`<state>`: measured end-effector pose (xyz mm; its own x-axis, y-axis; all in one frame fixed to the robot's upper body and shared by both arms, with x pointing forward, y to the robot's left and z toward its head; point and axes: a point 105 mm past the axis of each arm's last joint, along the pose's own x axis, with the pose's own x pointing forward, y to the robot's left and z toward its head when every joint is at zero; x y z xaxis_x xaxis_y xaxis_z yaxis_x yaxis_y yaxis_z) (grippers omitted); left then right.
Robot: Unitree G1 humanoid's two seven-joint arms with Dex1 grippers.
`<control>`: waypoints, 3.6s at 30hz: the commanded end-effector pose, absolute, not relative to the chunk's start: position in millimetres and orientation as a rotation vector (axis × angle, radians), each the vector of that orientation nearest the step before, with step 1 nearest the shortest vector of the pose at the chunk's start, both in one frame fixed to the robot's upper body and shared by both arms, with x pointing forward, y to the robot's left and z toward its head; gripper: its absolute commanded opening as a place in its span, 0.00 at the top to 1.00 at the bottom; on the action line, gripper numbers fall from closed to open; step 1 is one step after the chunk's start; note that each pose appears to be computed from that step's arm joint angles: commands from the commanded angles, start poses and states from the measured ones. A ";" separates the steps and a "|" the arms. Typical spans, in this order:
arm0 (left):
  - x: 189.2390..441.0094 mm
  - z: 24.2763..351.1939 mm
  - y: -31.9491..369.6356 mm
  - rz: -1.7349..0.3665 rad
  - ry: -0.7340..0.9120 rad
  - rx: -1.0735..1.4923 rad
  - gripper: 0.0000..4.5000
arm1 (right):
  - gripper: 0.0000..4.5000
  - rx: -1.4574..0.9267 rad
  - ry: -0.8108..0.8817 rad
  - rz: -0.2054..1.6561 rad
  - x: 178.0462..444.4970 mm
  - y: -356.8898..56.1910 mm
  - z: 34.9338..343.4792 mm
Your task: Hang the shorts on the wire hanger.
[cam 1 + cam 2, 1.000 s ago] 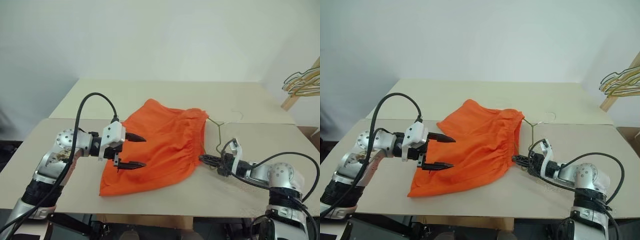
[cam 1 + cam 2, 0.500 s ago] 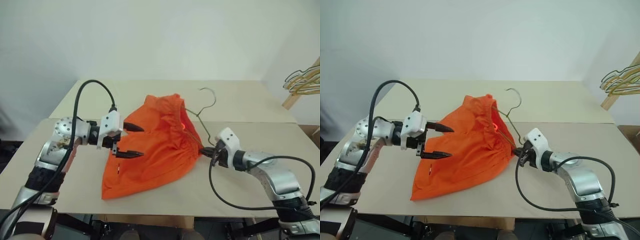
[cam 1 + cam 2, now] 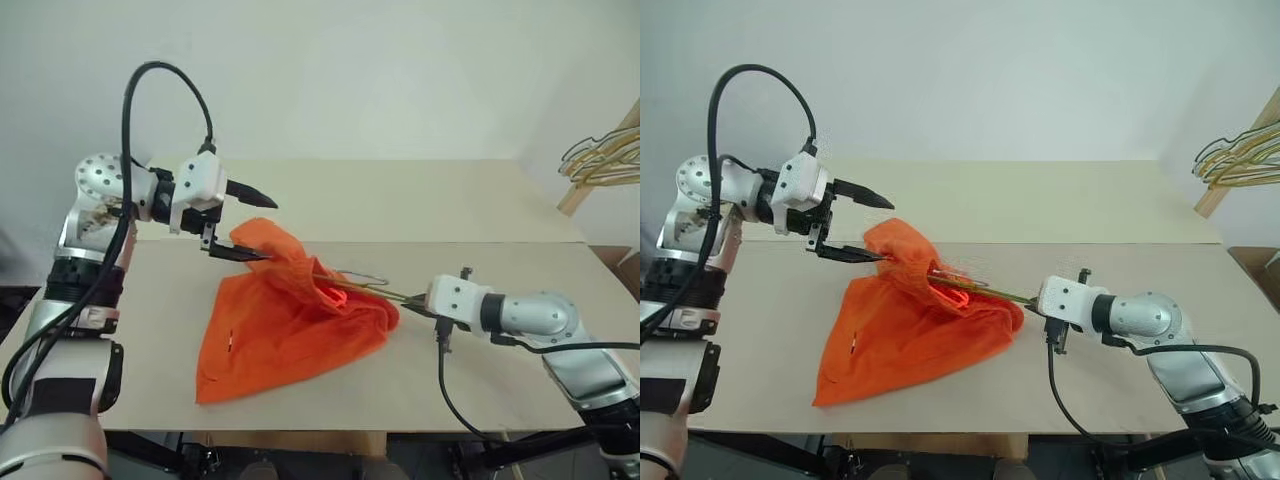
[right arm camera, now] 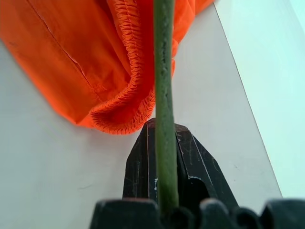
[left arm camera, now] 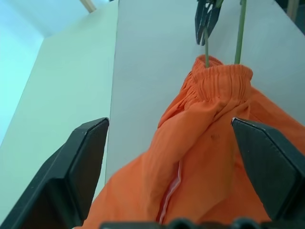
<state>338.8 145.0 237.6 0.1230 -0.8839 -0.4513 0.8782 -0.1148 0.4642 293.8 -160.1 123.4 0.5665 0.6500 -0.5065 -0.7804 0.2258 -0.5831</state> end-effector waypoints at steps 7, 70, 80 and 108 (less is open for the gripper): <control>324.6 212.4 122.9 -1.718 0.124 0.826 0.01 | 1.00 -0.953 0.103 0.997 296.0 -149.4 141.3; 371.3 171.1 133.9 -1.434 0.228 0.909 1.00 | 0.02 -0.515 0.312 0.826 272.3 -201.1 179.0; 383.2 189.8 130.2 -1.322 0.150 0.783 1.00 | 0.02 -0.177 0.149 0.687 234.4 -241.4 189.6; 380.1 196.5 128.8 -1.334 0.142 0.785 1.00 | 0.14 -0.115 0.374 0.656 308.7 -101.4 53.1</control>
<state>379.4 127.6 179.1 0.2395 -0.7990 -0.5515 0.9247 0.0147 0.3803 302.4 -102.0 46.8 0.7082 0.5846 -0.3959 -0.6224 0.7816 0.0407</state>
